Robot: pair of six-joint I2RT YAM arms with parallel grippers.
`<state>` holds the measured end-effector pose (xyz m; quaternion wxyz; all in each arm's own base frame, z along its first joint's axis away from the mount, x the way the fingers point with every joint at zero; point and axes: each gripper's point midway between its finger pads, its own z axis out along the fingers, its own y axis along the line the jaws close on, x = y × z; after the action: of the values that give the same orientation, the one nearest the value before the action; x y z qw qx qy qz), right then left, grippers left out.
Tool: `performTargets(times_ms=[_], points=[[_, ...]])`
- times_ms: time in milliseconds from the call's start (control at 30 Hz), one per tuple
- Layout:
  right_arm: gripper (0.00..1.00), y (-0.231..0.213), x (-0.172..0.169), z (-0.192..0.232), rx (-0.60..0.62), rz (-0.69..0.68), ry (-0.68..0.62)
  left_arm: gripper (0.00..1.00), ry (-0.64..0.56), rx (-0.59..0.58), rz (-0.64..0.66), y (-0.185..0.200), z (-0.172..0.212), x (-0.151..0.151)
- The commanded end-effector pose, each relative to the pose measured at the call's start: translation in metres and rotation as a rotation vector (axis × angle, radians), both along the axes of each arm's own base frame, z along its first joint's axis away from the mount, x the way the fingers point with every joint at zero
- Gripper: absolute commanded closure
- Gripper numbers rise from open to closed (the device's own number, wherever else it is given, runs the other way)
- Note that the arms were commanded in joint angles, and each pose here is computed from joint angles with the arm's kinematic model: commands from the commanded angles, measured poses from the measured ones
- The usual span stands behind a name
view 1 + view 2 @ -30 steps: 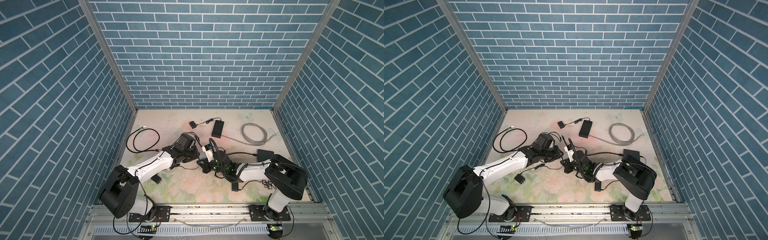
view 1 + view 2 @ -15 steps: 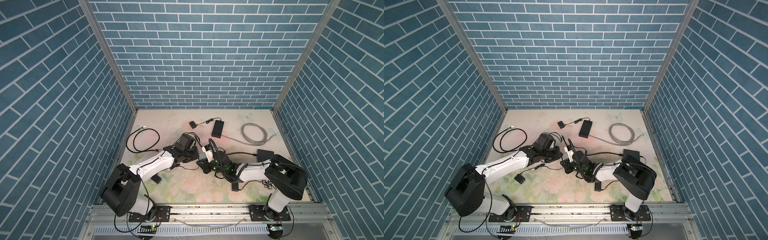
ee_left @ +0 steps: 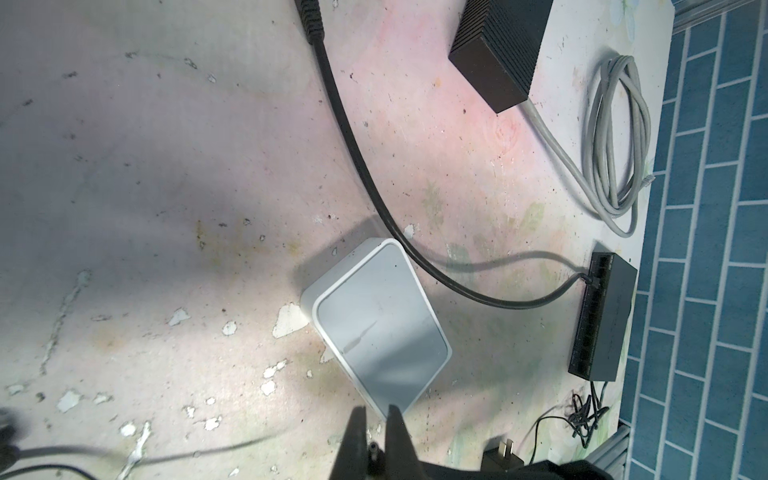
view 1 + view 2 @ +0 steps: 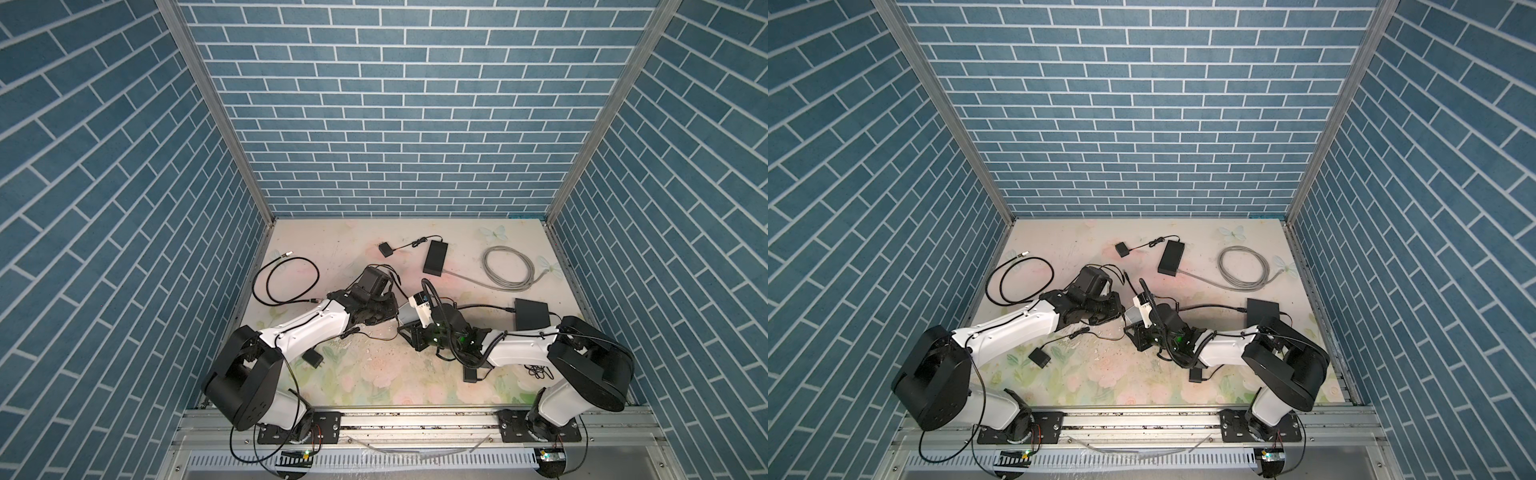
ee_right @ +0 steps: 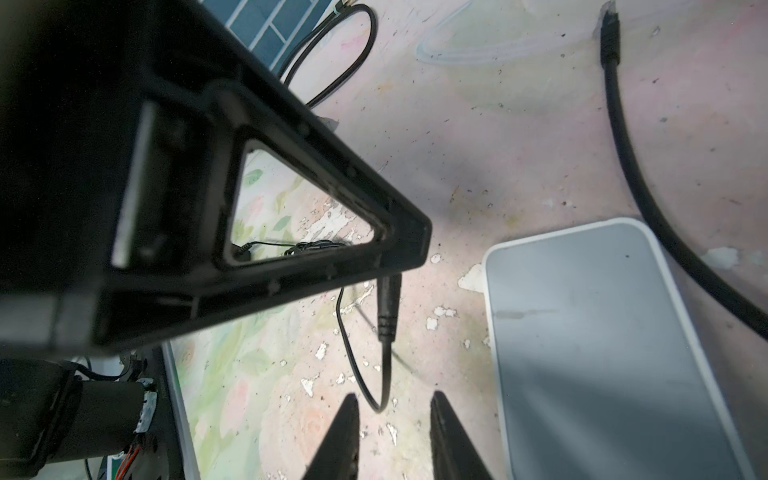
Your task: Insert the plug into the switch port
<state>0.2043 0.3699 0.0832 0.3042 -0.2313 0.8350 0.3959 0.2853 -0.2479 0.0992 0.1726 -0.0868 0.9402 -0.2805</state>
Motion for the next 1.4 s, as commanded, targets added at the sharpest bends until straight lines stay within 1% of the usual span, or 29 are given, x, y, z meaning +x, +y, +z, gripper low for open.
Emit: performTargets(times_ms=[0, 167, 533, 700, 767, 833, 933, 1000, 1100, 1200, 1333, 1367], points=[[0.7, 0.01, 0.009, 0.006, 0.003, -0.02, -0.019, 0.93, -0.008, 0.006, -0.008, -0.003, 0.003, 0.004], [0.71, 0.014, 0.013, 0.012, 0.013, -0.026, -0.035, 0.93, -0.009, 0.005, -0.008, -0.002, 0.002, 0.003], [0.88, 0.019, 0.016, 0.013, 0.009, -0.018, -0.039, 0.93, -0.002, -0.004, -0.011, -0.003, -0.001, 0.001], [0.99, 0.019, 0.017, 0.012, 0.006, -0.025, -0.035, 0.93, -0.004, -0.002, -0.011, -0.003, -0.001, 0.001], [1.0, 0.018, 0.016, 0.012, 0.008, -0.027, -0.03, 0.93, -0.004, 0.0, -0.008, -0.002, -0.001, 0.001], [1.0, 0.015, 0.015, 0.009, 0.0, -0.035, -0.017, 0.88, -0.004, 0.001, -0.004, -0.001, -0.001, 0.0], [1.0, 0.011, 0.014, 0.004, -0.009, -0.048, 0.002, 0.69, -0.011, 0.01, 0.007, 0.002, -0.002, 0.001], [1.0, 0.007, 0.01, 0.001, -0.022, -0.047, 0.021, 0.6, -0.026, 0.039, 0.008, 0.006, 0.001, 0.003], [1.0, -0.004, 0.0, -0.003, -0.049, -0.046, 0.071, 0.55, -0.069, 0.113, -0.002, 0.015, 0.008, 0.01], [1.0, -0.028, -0.005, -0.009, -0.105, -0.106, 0.115, 0.53, -0.116, 0.179, -0.012, 0.022, 0.016, 0.018], [1.0, -0.066, -0.008, -0.019, -0.193, -0.195, 0.182, 0.52, -0.133, 0.212, -0.096, 0.012, 0.009, 0.025], [1.0, -0.073, -0.01, -0.021, -0.206, -0.204, 0.199, 0.51, -0.146, 0.247, -0.126, 0.008, 0.007, 0.027]])
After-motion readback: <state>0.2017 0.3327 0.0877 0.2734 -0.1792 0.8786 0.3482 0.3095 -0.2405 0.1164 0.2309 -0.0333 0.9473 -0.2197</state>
